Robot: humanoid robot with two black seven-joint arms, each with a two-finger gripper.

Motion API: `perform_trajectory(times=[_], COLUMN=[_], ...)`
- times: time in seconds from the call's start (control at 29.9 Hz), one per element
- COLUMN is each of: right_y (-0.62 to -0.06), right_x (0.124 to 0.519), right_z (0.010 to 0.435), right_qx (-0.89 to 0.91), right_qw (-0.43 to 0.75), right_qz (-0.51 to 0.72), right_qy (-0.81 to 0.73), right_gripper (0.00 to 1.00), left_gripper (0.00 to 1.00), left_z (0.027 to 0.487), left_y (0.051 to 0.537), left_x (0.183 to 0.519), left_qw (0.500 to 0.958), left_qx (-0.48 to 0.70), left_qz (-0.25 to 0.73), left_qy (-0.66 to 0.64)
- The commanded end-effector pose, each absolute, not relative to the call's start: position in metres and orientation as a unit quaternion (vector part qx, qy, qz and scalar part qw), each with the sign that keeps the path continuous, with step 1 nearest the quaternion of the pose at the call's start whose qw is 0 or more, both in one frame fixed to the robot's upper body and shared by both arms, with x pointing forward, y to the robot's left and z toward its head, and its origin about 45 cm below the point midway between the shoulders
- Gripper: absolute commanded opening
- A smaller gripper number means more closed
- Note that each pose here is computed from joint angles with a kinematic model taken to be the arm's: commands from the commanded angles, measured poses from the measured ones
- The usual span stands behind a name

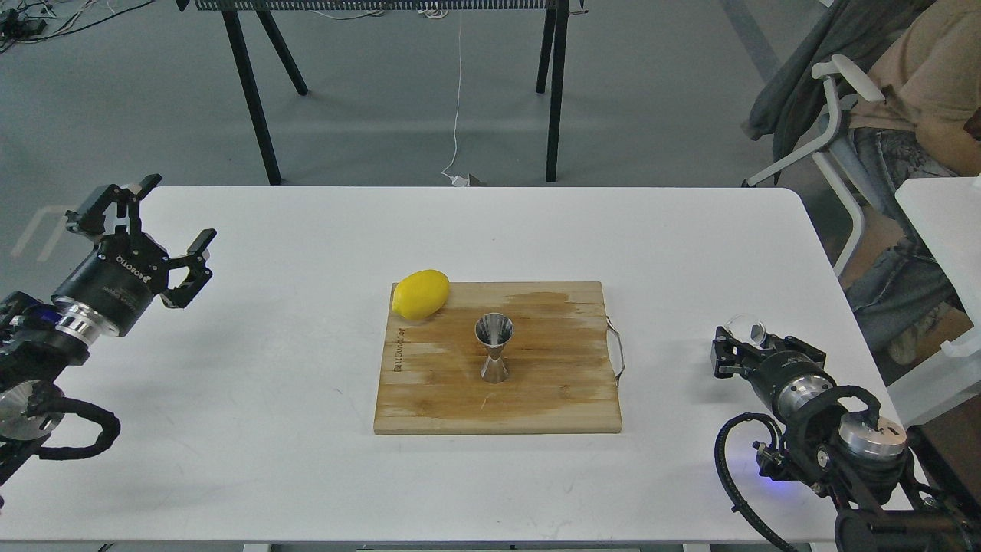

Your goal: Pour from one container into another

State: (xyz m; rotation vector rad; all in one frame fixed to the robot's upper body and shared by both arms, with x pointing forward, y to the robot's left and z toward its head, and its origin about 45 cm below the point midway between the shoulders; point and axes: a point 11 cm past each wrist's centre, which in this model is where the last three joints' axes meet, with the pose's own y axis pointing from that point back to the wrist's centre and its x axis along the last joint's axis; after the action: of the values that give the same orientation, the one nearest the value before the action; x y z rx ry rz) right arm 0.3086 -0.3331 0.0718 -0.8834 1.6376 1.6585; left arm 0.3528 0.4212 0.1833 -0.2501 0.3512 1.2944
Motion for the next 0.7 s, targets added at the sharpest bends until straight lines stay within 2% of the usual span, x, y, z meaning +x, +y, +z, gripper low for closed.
perform_trajectory(times=[0.0, 0.4, 0.67], right_y=[-0.3327, -0.3263, -0.3263], right_x=[0.3088, 0.3067, 0.3065], right_z=[0.0718, 0.0694, 0.0691], right_qx=[-0.337, -0.344, -0.343], right_qw=[0.319, 0.307, 0.306], right_qz=[0.631, 0.633, 0.633], right_qy=[0.622, 0.622, 0.623], right_gripper=[0.45, 0.49, 0.6], left_gripper=[0.93, 0.93, 0.93], left_z=[0.1833, 0.1833, 0.1833], left_y=[0.4216, 0.4216, 0.4216], left_x=[0.3528, 0.3528, 0.3528], left_qw=[0.776, 0.776, 0.776], left_qx=[-0.116, -0.116, -0.116], left_qz=[0.599, 0.599, 0.599], left_qy=[0.162, 0.162, 0.162])
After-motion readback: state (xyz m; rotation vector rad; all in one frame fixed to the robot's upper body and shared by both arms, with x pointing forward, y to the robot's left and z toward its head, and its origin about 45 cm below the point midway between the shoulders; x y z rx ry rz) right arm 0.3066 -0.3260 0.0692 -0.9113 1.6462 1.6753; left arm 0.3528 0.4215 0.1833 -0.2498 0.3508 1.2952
